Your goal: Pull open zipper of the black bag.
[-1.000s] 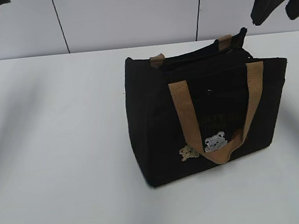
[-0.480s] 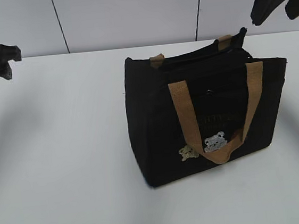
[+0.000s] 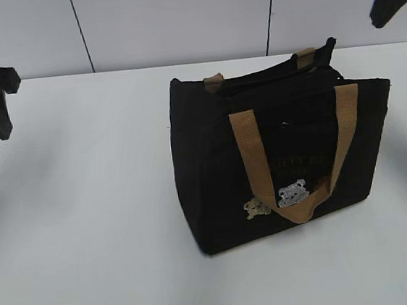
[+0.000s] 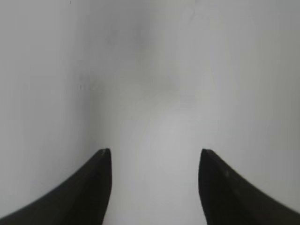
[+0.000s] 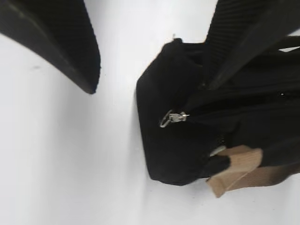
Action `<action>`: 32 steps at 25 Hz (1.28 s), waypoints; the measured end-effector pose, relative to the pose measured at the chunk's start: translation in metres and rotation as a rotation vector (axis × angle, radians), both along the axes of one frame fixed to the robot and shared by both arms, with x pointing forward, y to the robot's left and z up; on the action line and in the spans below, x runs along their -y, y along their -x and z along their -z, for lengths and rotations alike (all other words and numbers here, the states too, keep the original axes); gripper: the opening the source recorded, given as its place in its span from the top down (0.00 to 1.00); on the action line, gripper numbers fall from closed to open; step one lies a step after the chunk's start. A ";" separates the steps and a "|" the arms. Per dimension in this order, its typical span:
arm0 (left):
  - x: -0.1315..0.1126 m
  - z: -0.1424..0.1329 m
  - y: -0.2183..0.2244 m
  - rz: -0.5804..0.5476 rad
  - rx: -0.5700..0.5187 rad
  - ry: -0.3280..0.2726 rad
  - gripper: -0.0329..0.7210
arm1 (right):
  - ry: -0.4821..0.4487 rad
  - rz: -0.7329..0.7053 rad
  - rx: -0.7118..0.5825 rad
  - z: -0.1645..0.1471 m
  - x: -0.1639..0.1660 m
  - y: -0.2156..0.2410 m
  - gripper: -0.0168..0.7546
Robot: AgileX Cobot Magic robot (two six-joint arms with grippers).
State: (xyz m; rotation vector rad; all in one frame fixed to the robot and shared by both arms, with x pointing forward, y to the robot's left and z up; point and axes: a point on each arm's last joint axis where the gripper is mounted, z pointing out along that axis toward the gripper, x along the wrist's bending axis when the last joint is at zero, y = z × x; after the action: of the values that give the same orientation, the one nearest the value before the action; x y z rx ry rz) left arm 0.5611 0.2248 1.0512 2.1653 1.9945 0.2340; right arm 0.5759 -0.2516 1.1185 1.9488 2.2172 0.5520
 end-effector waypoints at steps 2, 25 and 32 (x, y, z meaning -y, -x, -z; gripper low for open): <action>-0.002 -0.008 0.010 -0.003 -0.044 0.000 0.37 | 0.007 0.015 -0.004 0.001 0.012 0.008 0.31; -0.061 -0.056 0.216 -0.016 0.382 0.060 0.39 | -0.037 -0.081 0.124 0.049 0.022 0.255 0.31; -0.071 -0.032 0.281 -0.002 0.564 0.087 0.40 | -0.032 -0.090 0.344 0.063 0.025 0.299 0.31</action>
State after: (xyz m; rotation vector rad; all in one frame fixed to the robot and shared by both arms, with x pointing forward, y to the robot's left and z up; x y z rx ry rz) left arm 0.2798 0.2960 1.0833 1.7809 1.6471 0.6609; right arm 0.2767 -0.2767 1.0560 1.6250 2.0937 0.8674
